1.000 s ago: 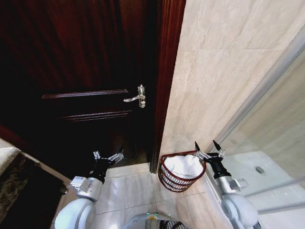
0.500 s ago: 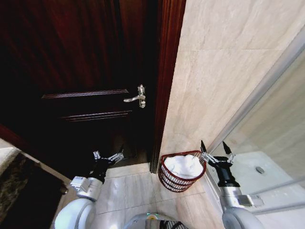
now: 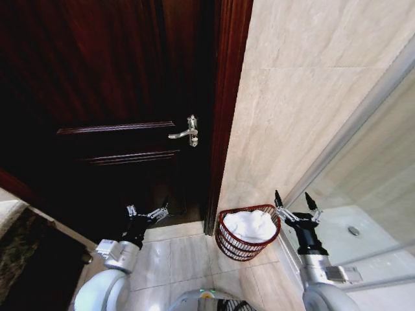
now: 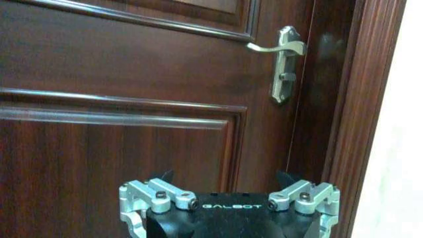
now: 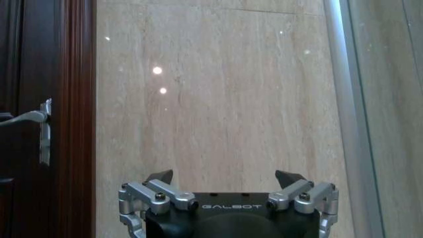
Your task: Discard the used towel into the hamper.
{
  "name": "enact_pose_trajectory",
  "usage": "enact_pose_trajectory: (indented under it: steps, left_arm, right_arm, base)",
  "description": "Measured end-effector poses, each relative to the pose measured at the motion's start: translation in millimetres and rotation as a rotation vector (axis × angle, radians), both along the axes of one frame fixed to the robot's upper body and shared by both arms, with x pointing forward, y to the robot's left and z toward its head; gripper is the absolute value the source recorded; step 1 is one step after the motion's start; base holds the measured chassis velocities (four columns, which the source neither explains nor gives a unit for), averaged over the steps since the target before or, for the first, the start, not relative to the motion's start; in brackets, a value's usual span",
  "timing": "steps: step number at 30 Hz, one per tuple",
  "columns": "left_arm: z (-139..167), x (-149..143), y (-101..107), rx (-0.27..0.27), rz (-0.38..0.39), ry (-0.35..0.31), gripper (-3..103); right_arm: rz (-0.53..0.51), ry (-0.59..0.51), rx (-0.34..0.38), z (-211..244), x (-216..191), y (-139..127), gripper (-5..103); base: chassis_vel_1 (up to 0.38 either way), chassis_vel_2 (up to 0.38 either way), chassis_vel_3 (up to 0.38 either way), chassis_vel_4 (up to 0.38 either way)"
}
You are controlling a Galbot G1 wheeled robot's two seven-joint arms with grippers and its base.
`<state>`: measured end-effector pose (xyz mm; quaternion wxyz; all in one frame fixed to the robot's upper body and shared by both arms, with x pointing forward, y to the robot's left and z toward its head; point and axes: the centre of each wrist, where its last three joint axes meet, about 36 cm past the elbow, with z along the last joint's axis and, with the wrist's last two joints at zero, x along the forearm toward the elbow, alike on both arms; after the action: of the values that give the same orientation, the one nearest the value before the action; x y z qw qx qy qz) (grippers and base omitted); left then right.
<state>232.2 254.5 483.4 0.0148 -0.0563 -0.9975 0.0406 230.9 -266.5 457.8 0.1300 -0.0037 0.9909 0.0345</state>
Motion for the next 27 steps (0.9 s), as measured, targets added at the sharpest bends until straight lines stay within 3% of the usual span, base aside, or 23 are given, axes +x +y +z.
enact_pose_trajectory:
  steps: [27]
  left_arm:
    - [0.0, 0.0, 0.0, 0.0, 0.0, 0.0, 100]
  right_arm:
    - [0.003, 0.004, 0.0, -1.4, 0.6, -0.3, 100]
  base:
    - [0.0, 0.0, 0.0, 0.0]
